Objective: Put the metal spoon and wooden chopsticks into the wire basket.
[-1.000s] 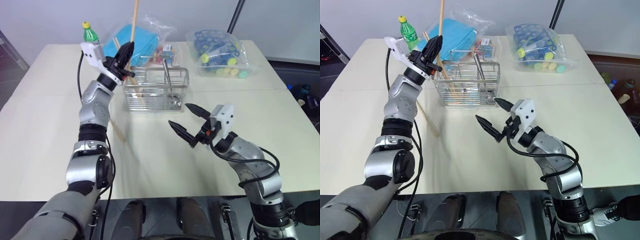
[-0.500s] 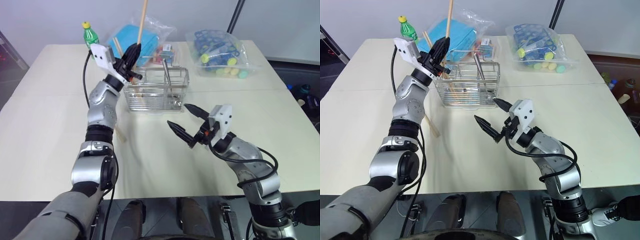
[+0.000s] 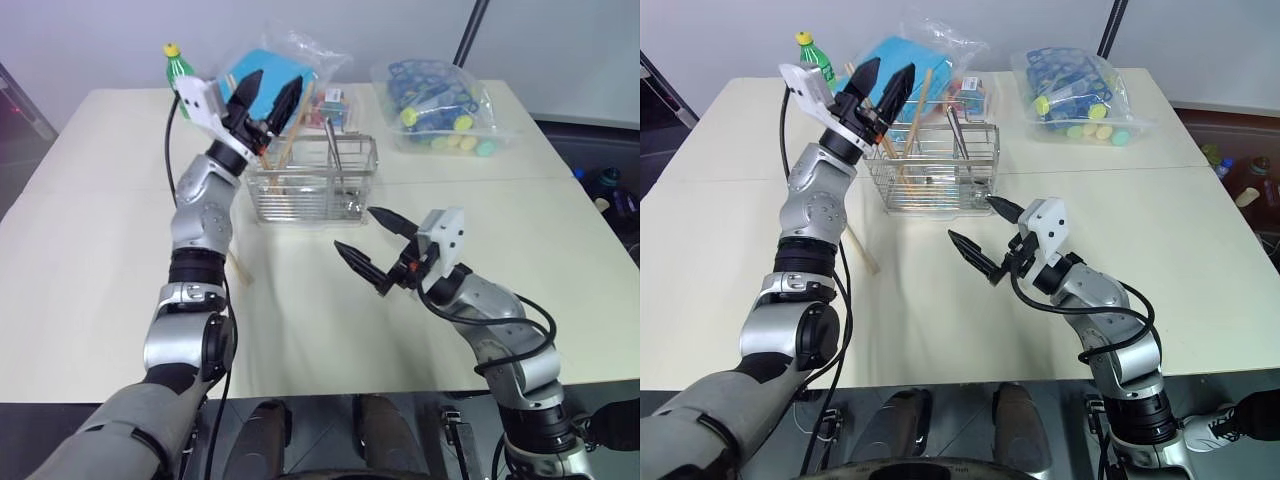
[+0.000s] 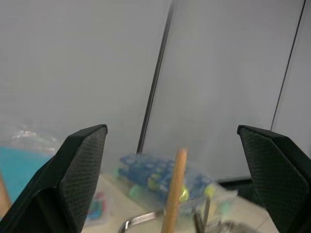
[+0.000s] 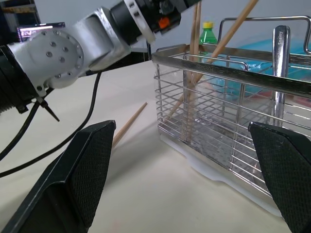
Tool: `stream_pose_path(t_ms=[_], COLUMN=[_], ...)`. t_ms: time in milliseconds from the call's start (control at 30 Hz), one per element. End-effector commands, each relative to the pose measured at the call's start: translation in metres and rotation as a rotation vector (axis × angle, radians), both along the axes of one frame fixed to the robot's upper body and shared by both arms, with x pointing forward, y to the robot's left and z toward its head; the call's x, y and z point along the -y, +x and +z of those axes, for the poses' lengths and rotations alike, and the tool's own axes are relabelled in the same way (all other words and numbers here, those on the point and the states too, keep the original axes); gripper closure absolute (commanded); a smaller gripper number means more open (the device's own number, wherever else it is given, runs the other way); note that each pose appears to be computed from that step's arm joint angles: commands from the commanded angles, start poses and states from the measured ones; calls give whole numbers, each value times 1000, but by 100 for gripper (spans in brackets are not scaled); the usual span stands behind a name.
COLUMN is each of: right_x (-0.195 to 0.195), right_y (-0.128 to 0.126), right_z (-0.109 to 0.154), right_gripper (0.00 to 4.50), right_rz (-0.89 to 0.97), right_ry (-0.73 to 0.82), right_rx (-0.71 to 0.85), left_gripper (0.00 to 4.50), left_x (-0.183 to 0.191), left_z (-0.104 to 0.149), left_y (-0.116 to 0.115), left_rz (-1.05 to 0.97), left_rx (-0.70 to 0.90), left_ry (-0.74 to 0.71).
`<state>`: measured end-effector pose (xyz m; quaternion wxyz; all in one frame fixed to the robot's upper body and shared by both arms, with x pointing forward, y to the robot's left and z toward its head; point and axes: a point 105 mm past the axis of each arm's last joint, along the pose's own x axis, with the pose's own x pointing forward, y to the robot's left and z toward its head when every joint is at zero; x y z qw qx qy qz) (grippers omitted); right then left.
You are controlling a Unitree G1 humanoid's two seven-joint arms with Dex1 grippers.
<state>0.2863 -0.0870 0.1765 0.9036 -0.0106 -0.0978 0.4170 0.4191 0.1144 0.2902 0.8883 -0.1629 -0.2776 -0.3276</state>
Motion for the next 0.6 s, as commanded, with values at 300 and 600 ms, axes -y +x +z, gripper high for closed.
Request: stream_pose_path(t_ms=[300, 600], right_x=[12, 29], right_y=[-11, -17], right_z=[26, 31], right_gripper=[0, 0], right_rz=[99, 151], right_ry=[-81, -167], right_rx=[94, 77], left_gripper=[2, 2], left_x=[-83, -138], left_z=[68, -34], left_y=[-37, -45], left_rz=[236, 558], left_rx=[54, -400], left_ry=[-46, 67])
